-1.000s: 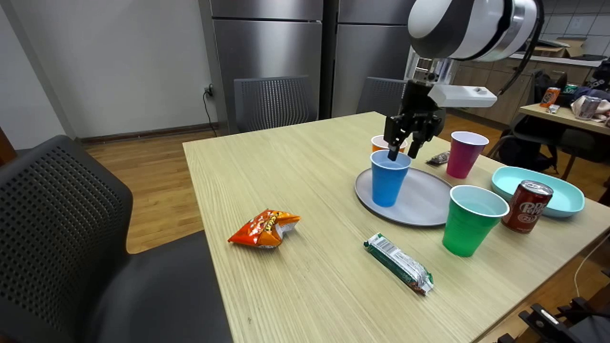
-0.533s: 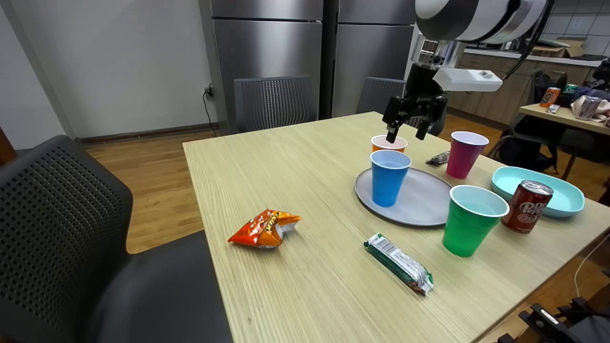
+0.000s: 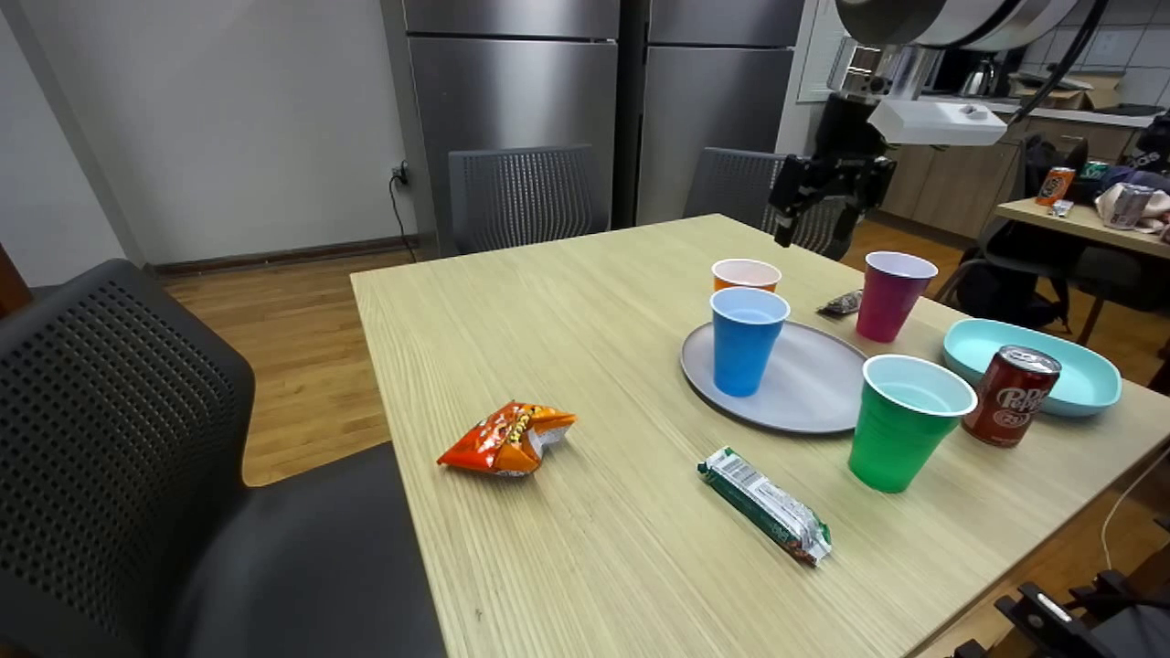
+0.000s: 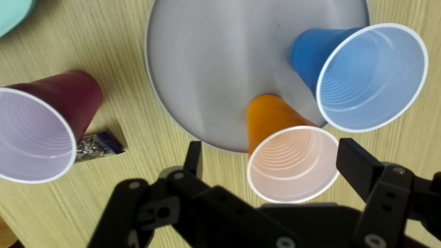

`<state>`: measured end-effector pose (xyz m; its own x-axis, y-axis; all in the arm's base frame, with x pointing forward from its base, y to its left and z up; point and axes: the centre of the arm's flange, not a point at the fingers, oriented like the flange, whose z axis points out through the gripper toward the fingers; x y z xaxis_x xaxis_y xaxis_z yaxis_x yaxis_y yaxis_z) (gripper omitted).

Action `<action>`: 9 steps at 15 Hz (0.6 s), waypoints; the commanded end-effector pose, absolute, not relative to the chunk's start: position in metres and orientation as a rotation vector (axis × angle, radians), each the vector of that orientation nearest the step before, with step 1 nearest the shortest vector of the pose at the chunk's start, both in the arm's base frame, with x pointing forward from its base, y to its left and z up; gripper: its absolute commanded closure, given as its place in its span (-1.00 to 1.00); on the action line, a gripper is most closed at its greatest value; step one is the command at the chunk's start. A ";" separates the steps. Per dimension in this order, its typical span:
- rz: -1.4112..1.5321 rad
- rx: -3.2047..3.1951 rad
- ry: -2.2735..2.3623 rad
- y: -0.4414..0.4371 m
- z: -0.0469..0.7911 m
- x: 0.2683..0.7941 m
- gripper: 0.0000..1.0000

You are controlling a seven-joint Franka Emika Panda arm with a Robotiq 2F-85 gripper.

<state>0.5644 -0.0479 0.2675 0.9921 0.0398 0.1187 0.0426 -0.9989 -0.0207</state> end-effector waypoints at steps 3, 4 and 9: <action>-0.163 -3.170 0.027 -0.094 0.281 0.571 -1.00; -0.162 -3.175 0.025 -0.103 0.280 0.574 -1.00; -0.162 -3.197 0.066 -0.133 0.272 0.587 -1.00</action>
